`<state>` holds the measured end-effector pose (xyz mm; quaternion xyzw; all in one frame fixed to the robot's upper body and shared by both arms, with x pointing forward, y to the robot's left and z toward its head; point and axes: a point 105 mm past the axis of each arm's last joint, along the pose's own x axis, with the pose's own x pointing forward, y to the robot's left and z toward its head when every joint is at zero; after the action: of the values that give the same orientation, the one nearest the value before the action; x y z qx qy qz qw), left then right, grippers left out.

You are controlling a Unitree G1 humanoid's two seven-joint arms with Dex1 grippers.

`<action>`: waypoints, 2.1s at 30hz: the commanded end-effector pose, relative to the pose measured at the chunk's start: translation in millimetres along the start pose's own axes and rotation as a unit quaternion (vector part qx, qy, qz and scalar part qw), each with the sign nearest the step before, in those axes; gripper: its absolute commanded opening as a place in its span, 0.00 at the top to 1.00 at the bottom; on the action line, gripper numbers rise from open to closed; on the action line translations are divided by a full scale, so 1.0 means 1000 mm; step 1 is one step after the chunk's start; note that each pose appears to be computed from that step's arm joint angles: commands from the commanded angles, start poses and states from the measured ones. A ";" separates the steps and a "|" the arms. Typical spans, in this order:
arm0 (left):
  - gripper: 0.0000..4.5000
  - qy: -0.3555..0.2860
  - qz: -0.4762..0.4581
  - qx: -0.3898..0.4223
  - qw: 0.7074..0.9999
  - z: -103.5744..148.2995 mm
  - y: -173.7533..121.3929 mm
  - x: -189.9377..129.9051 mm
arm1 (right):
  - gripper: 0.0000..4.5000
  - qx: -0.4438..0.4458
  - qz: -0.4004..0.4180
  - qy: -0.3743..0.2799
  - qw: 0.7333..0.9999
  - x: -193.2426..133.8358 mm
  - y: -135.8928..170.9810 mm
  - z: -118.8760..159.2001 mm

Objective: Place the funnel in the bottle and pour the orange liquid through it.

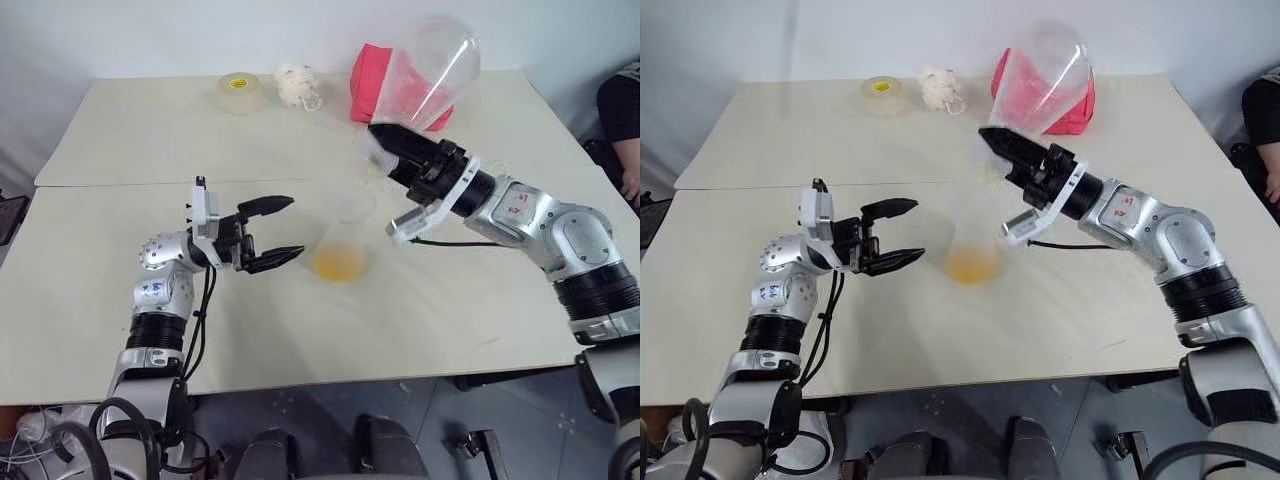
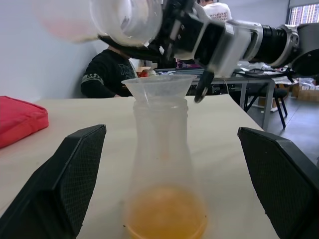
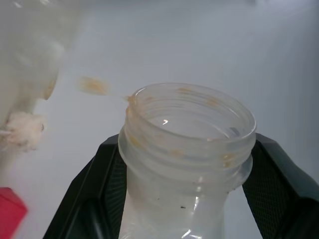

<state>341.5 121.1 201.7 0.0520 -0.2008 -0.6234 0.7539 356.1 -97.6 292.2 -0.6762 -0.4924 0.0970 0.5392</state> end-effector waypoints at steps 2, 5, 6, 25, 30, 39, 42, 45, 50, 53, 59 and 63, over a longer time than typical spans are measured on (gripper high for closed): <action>0.00 -0.003 0.000 0.015 1.000 0.004 0.002 0.004 | 0.38 0.181 -0.042 0.109 0.977 -0.016 -0.019 -0.027; 0.00 -0.001 0.002 0.015 1.000 0.004 0.003 0.005 | 0.38 0.278 -0.053 0.164 0.945 -0.028 -0.018 -0.038; 0.00 0.000 0.002 0.015 1.000 0.004 0.004 0.005 | 0.38 0.309 -0.061 0.188 0.930 -0.033 -0.018 -0.044; 0.00 0.042 0.041 -0.035 0.998 -0.001 0.015 0.005 | 0.38 0.640 -0.214 0.406 0.617 -0.145 0.033 -0.101; 0.00 0.077 0.121 -0.036 0.989 -0.003 0.031 0.002 | 0.01 0.638 -0.202 0.398 0.628 -0.143 0.034 -0.095; 0.00 0.103 0.117 -0.034 0.987 -0.006 0.024 -0.004 | 0.01 0.628 -0.187 0.341 0.675 -0.126 0.006 -0.090; 0.00 0.101 0.106 -0.029 0.989 -0.006 0.020 -0.005 | 0.01 0.644 -0.191 0.286 0.683 -0.112 -0.016 -0.087; 0.00 0.100 0.099 -0.022 0.990 -0.006 0.020 -0.006 | 0.01 0.651 -0.184 0.248 0.694 -0.102 -0.031 -0.085; 0.00 0.095 0.087 -0.019 0.992 -0.006 0.018 -0.008 | 0.01 0.673 -0.125 0.177 0.707 -0.088 -0.048 -0.069; 0.00 0.111 0.064 -0.018 0.992 -0.009 0.011 -0.017 | 0.01 0.694 0.040 0.098 0.712 -0.098 -0.048 -0.020; 0.00 0.169 0.030 -0.016 0.985 -0.023 -0.002 -0.047 | 0.01 0.666 0.295 0.169 0.664 -0.176 -0.001 0.020; 0.00 0.177 0.033 -0.025 0.983 -0.028 -0.007 -0.057 | 0.01 0.670 0.302 0.197 0.649 -0.207 0.012 0.018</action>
<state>340.2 166.3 155.3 0.1267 -0.0383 -0.5850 0.8001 250.6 -238.2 182.0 -0.2220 0.0790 0.4309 0.8711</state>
